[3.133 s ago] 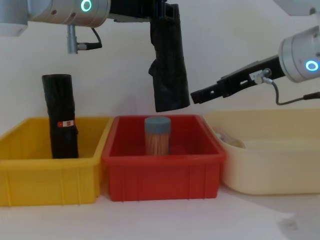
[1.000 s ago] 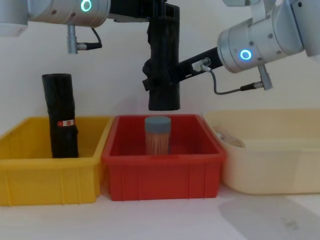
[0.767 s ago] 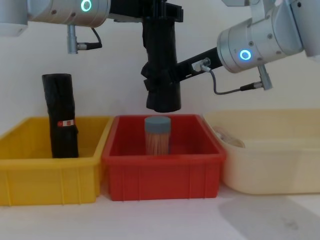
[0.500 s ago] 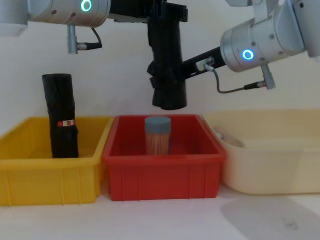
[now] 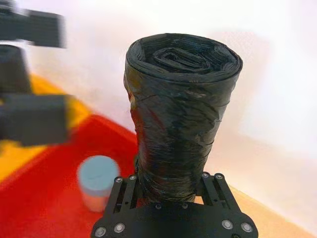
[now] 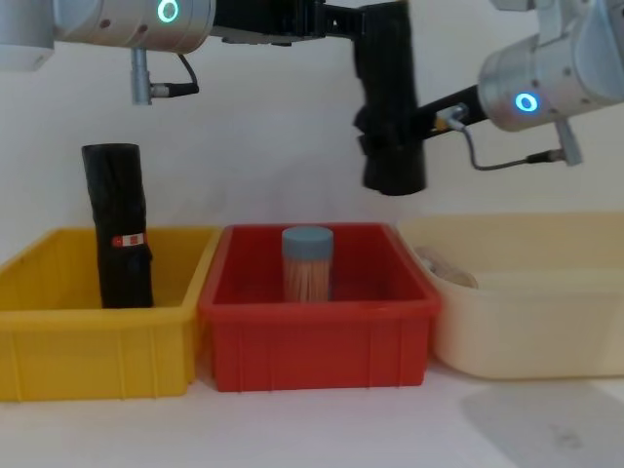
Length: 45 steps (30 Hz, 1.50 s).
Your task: Pick up the garbage bag with the one hand and transfer it to the other hand.
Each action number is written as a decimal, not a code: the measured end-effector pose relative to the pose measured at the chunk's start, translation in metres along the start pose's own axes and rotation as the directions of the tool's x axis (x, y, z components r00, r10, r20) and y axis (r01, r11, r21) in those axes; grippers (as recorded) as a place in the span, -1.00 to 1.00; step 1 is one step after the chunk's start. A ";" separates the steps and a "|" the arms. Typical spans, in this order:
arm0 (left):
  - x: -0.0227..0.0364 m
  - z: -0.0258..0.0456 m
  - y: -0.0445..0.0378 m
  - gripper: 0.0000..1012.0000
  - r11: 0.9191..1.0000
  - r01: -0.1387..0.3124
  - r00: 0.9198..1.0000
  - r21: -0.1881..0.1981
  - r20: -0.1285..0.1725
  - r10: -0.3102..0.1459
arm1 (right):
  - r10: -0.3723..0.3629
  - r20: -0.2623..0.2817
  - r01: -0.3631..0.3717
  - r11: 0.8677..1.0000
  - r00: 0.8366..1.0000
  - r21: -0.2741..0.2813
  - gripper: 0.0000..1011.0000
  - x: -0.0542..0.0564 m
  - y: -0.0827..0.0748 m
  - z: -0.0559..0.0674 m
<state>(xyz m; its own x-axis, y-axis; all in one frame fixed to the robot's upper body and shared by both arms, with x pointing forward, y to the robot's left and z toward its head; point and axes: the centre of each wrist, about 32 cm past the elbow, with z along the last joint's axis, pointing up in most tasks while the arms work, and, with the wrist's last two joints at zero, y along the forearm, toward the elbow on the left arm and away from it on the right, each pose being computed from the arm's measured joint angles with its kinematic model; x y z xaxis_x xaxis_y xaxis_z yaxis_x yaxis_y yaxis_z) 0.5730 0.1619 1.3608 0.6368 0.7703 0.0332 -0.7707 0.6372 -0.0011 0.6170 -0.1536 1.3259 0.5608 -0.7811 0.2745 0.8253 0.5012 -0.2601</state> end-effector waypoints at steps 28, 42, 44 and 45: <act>0.0000 0.0000 0.0000 0.98 1.000 0.000 1.000 0.000 0.000 0.000 | -0.257 0.118 0.279 0.925 0.959 -0.259 0.89 0.066 -0.028 -0.059; 0.0000 0.0000 0.0000 0.98 1.000 0.000 1.000 0.000 0.000 0.000 | -0.273 0.148 0.307 0.900 0.951 -0.308 0.98 0.074 -0.033 -0.070; 0.0000 0.0000 0.0000 0.98 1.000 0.000 1.000 0.000 0.000 0.000 | -0.274 0.150 0.308 0.899 0.950 -0.311 0.98 0.074 -0.034 -0.071; 0.0000 0.0000 0.0000 0.98 1.000 0.000 1.000 0.000 0.000 0.000 | -0.274 0.150 0.309 0.899 0.950 -0.312 0.98 0.075 -0.034 -0.071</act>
<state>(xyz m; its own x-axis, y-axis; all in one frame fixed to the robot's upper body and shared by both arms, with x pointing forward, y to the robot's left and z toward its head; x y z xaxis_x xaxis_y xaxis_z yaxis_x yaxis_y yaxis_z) 0.5730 0.1618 1.3608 0.6369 0.7702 0.0332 -0.7707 0.6373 -0.0010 0.6261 -0.2554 1.2895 0.3164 -0.8233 0.4713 0.8943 0.0931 -0.4378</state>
